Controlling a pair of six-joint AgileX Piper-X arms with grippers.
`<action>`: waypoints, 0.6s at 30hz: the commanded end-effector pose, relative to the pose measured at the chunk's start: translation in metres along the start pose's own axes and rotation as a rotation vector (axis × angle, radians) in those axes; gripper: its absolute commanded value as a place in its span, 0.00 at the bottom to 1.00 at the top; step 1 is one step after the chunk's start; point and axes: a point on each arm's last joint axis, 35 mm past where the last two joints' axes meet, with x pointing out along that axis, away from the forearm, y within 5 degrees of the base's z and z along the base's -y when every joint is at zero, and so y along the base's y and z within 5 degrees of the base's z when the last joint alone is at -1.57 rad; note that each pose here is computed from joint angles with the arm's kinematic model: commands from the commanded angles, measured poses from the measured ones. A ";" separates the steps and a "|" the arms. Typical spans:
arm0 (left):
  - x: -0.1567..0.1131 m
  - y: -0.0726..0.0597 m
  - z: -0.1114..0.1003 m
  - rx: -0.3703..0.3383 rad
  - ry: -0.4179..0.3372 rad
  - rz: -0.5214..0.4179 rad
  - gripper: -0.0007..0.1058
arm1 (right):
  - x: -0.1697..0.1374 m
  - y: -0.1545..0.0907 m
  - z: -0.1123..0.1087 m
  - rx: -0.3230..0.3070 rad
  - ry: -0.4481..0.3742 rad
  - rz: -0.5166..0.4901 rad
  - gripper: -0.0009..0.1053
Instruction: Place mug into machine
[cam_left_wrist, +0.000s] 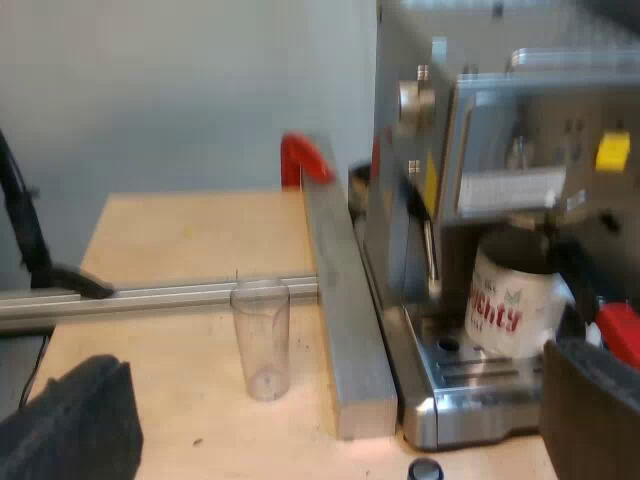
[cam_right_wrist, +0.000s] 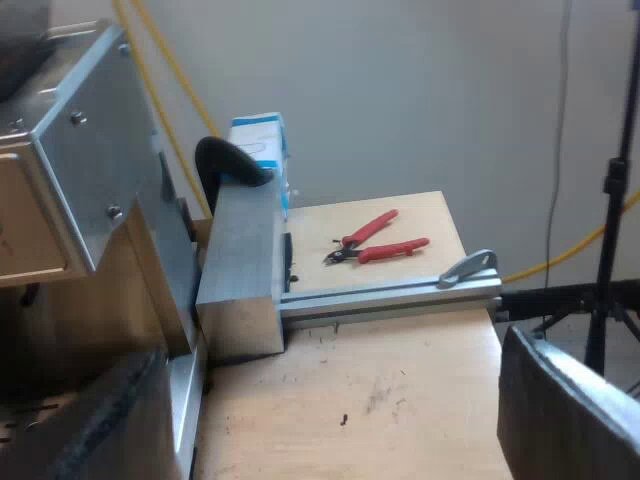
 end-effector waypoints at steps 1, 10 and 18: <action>0.002 0.000 0.005 -0.003 -0.018 0.040 0.77 | 0.010 -0.001 0.003 -0.017 -0.020 0.015 0.65; 0.053 0.007 -0.008 -0.003 -0.035 0.124 0.77 | 0.049 0.000 -0.011 -0.019 -0.042 0.011 0.65; 0.099 0.014 -0.036 0.000 0.027 0.139 0.77 | 0.083 0.005 -0.048 -0.008 0.098 0.043 0.65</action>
